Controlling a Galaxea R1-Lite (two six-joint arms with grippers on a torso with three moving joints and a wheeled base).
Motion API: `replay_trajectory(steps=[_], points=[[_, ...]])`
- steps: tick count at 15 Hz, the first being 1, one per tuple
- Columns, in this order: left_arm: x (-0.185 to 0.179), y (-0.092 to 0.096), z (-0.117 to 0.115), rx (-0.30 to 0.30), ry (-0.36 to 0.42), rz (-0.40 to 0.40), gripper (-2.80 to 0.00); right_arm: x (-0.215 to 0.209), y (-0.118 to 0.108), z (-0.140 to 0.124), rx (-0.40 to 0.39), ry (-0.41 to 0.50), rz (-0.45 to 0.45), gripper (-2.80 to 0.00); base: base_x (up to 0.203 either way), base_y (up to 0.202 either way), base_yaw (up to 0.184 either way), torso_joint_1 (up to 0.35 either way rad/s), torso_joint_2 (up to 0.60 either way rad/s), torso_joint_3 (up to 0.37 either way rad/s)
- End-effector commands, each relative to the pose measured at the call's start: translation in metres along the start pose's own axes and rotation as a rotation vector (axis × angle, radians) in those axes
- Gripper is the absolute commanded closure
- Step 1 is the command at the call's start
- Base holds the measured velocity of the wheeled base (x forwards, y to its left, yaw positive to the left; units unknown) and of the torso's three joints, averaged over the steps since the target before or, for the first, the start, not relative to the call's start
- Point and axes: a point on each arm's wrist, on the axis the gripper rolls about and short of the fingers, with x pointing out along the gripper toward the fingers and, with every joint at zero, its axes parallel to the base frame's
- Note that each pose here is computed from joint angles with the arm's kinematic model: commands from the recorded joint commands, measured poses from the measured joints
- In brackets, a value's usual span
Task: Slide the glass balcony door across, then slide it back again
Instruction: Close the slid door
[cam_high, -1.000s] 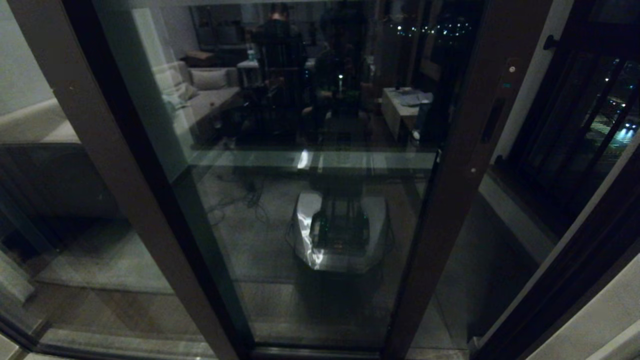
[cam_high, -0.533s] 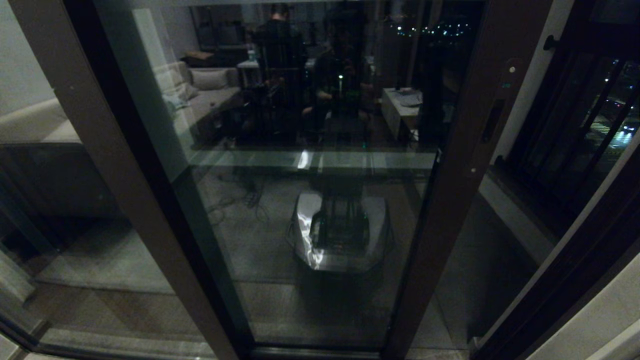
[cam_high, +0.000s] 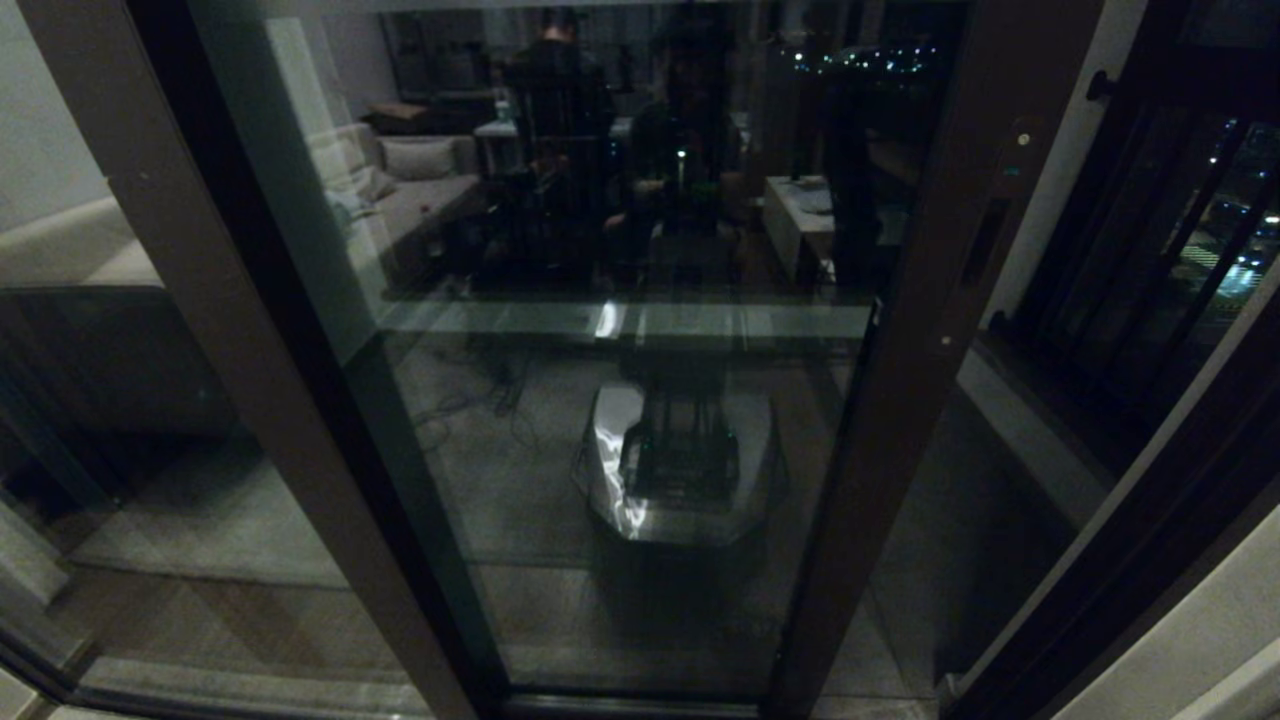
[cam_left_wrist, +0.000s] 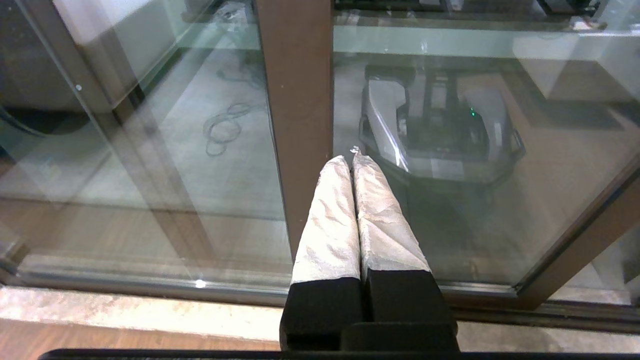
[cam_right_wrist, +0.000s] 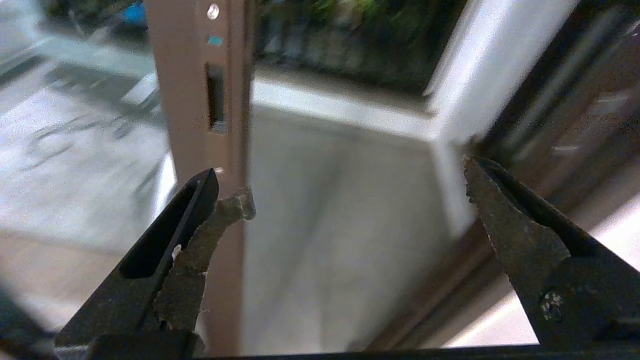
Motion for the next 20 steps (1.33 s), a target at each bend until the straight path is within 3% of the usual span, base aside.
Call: replay_trajectory(steps=[1,3,6,7,9,20], points=[[0.0,0.0,0.0,0.001,0.001,0.0,0.0,0.039,0.011,-0.007,0.036,0.065,0.07,-2.8,0.0,0.0,0.0,0.0,0.0,0.0],[0.0,0.0,0.0,-0.001,0.001,0.0,0.0,0.058,0.043,-0.003,0.047,0.074,0.07,-2.8,0.0,0.0,0.0,0.0,0.0,0.0],[0.0,0.0,0.0,0.001,0.001,0.0,0.0,0.097,0.087,-0.006,0.047,0.127,-0.107,-2.8,0.0,0.0,0.0,0.0,0.0,0.0],[0.0,0.0,0.0,-0.001,0.001,0.0,0.0,0.109,0.093,-0.01,0.049,0.144,-0.176,-2.8,0.0,0.0,0.0,0.0,0.0,0.0],[0.0,0.0,0.0,-0.001,0.001,0.0,0.0,0.12,0.105,-0.015,0.046,0.158,-0.23,-2.8,0.0,0.0,0.0,0.0,0.0,0.0],[0.0,0.0,0.0,0.001,0.001,0.0,0.0,0.131,0.115,-0.031,0.049,0.19,-0.35,-2.8,0.0,0.0,0.0,0.0,0.0,0.0]])
